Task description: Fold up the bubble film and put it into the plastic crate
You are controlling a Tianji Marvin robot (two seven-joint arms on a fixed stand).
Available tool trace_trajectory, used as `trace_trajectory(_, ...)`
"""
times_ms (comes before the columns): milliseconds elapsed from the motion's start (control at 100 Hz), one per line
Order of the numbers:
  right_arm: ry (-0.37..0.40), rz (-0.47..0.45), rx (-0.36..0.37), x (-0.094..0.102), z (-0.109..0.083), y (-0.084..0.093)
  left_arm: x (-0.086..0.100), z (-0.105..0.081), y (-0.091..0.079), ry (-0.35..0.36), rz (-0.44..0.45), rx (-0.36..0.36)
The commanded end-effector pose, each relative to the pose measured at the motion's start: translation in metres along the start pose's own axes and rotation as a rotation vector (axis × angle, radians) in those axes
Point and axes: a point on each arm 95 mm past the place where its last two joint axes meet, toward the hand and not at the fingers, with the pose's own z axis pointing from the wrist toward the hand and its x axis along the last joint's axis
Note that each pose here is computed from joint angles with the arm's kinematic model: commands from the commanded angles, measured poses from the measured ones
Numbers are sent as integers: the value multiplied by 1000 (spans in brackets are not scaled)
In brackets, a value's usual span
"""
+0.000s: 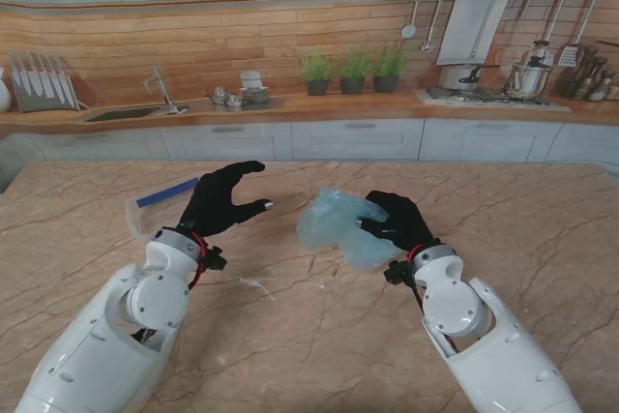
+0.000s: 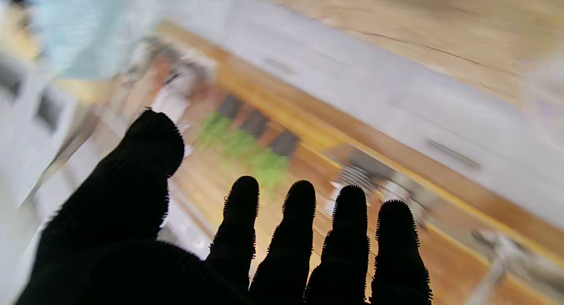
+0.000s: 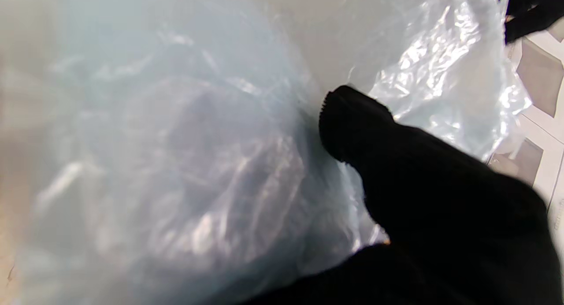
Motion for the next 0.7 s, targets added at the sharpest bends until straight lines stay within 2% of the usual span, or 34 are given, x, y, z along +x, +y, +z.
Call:
trace_trajectory(0, -1, 13, -10, -1, -7, -5, -14, -3, -19, -30, 59, -12)
trace_trajectory(130, 1, -12, -38, -6, -15, -3, -29, -8, -38, -128, 262, -119)
trace_trajectory(240, -4, -13, -64, -8, -21, -1, -38, -10, -50, -196, 374, -222)
trace_trajectory(370, -10, -20, -79, -11, -25, 1, -47, -8, -60, -264, 450, -326)
trace_trajectory(450, -14, -24, -84, -13, -27, 1, -53, -3, -63, -291, 492, -356)
trace_trajectory(690, -14, -22, -121, -13, -32, 4, -70, 7, -53, -367, 520, -451)
